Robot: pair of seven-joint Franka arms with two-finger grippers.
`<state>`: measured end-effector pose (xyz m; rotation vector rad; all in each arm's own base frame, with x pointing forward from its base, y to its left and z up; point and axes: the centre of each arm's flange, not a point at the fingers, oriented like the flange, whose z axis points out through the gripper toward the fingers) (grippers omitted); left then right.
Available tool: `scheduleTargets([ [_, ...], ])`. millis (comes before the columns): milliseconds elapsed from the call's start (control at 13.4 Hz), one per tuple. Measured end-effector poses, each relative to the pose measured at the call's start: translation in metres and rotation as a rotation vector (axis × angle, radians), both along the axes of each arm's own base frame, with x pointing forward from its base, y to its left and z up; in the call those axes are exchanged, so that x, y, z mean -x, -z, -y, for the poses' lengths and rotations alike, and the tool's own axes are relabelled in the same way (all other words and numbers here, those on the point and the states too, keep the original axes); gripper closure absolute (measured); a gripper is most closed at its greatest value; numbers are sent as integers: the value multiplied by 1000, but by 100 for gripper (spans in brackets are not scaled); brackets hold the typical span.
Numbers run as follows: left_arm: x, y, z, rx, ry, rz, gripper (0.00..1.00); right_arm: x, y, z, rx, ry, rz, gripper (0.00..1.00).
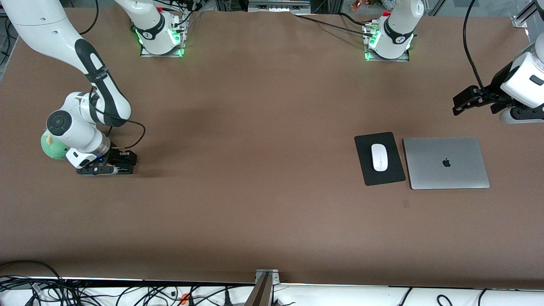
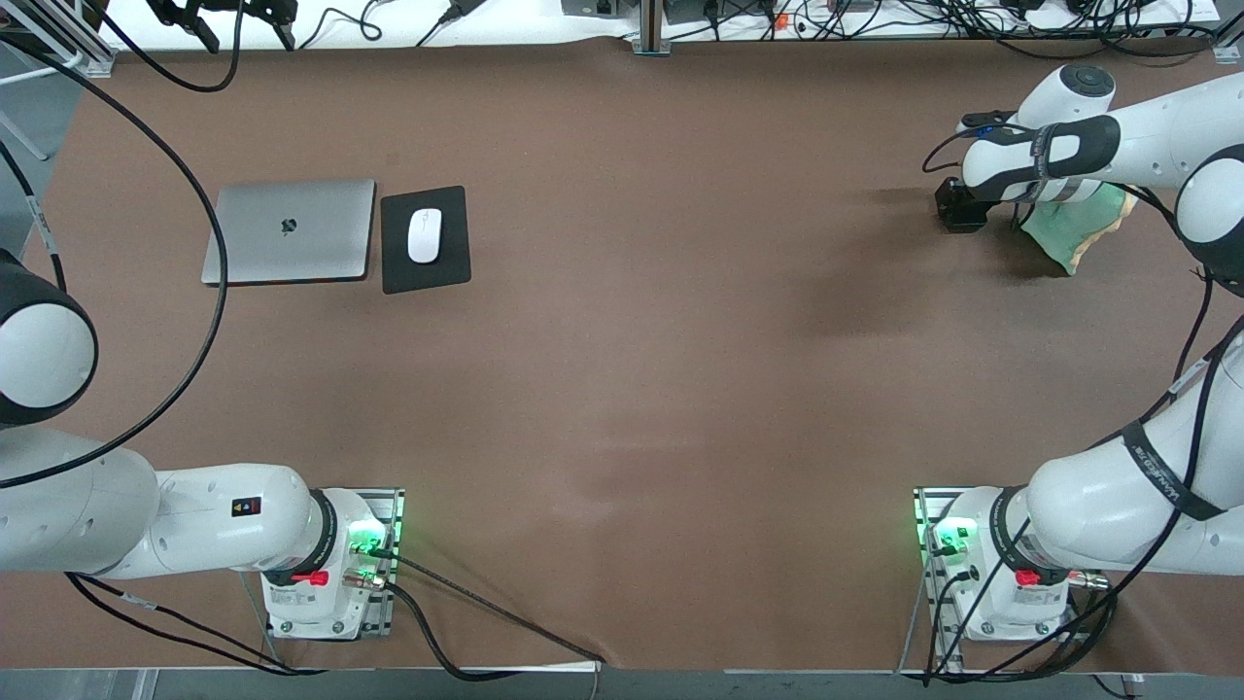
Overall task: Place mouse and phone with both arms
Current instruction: 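Carry the black phone with the right gripper toward the green plush toy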
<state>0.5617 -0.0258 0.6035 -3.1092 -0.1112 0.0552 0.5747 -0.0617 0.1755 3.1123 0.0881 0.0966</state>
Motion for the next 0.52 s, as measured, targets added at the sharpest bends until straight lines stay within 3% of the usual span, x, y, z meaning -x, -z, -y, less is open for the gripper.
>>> scheduleTargets([
  [223, -1, 1, 0, 0, 0, -1, 0, 1, 0, 6, 2, -7, 9, 0],
  [521, -1, 1, 0, 1, -1, -1, 0, -3, -12, 3, 1, -14, 21, 0],
])
